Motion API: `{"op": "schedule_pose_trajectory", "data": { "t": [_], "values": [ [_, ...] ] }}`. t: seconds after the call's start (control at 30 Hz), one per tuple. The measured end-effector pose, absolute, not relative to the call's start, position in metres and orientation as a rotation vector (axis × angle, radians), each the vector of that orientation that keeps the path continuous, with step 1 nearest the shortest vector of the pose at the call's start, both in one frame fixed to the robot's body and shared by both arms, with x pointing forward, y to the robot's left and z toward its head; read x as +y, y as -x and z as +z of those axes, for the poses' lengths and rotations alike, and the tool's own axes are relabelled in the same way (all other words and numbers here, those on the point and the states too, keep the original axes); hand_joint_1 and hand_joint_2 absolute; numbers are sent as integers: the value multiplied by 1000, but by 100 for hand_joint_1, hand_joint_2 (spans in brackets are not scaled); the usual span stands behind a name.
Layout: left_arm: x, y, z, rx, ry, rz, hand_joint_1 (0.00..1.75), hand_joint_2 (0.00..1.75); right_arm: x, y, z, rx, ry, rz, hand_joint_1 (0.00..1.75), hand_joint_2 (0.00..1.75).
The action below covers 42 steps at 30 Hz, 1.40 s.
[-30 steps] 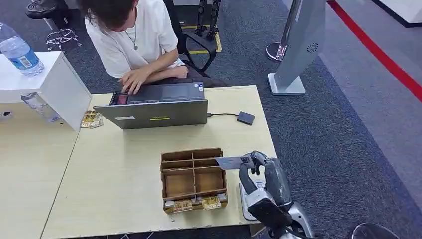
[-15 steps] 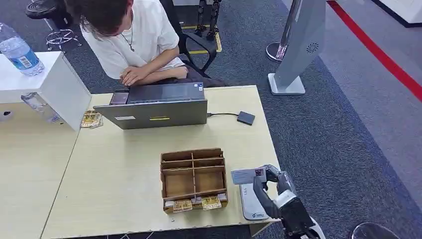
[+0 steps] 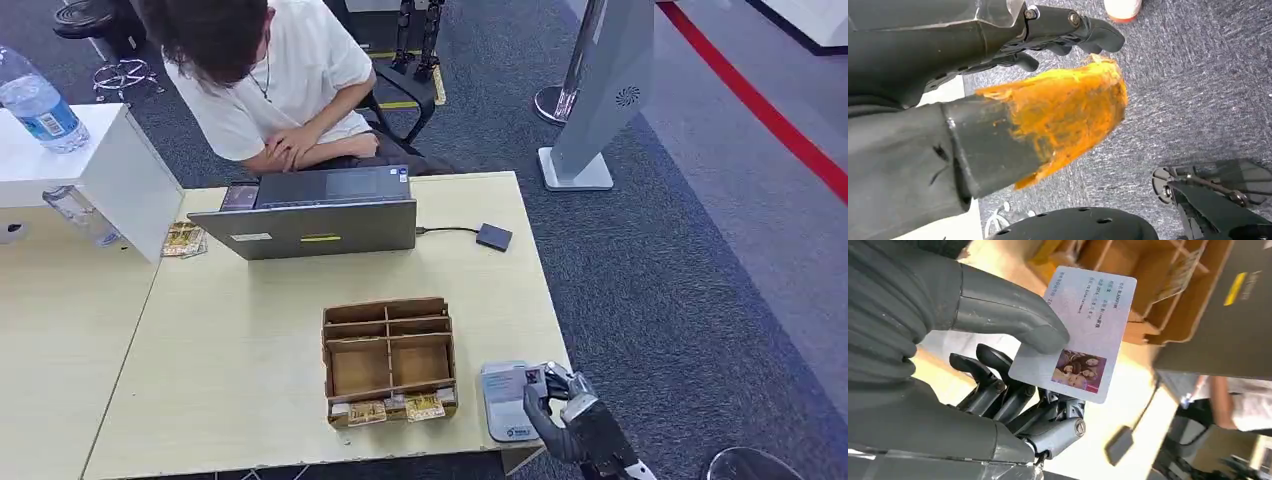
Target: Pass the card to the sensor for recognition and then transmit it.
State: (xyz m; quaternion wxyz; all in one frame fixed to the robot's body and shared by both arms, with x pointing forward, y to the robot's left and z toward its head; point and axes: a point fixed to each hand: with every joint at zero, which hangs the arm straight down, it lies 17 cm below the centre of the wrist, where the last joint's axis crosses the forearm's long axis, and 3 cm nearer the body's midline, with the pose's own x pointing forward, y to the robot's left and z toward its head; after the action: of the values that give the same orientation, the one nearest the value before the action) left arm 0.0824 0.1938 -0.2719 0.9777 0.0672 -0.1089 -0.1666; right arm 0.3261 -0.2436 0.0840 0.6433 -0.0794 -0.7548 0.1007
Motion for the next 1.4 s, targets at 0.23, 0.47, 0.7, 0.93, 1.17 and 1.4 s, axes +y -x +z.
{"op": "schedule_pose_trajectory", "data": {
  "t": [0.23, 0.47, 0.7, 0.93, 1.17, 1.4],
  "values": [
    [194, -82, -272, -218, -136, -331, 0, 0, -251, -325, 61, -1652, 197, 247, 175, 175],
    [196, -82, -272, -218, -138, -327, 0, 0, -254, -325, 49, -1614, 225, 282, 175, 175],
    [197, -82, -273, -217, -139, -327, 0, 0, -257, -326, 43, -1589, 283, 332, 175, 175],
    [199, -82, -273, -216, -142, -325, 0, 0, -264, -328, 38, -1556, 394, 407, 175, 175],
    [200, -81, -273, -215, -142, -325, 0, 0, -269, -330, 34, -1516, 471, 451, 175, 175],
    [200, -81, -273, -214, -140, -324, 0, 0, -274, -334, 21, -1449, 503, 474, 175, 175]
  ]
}}
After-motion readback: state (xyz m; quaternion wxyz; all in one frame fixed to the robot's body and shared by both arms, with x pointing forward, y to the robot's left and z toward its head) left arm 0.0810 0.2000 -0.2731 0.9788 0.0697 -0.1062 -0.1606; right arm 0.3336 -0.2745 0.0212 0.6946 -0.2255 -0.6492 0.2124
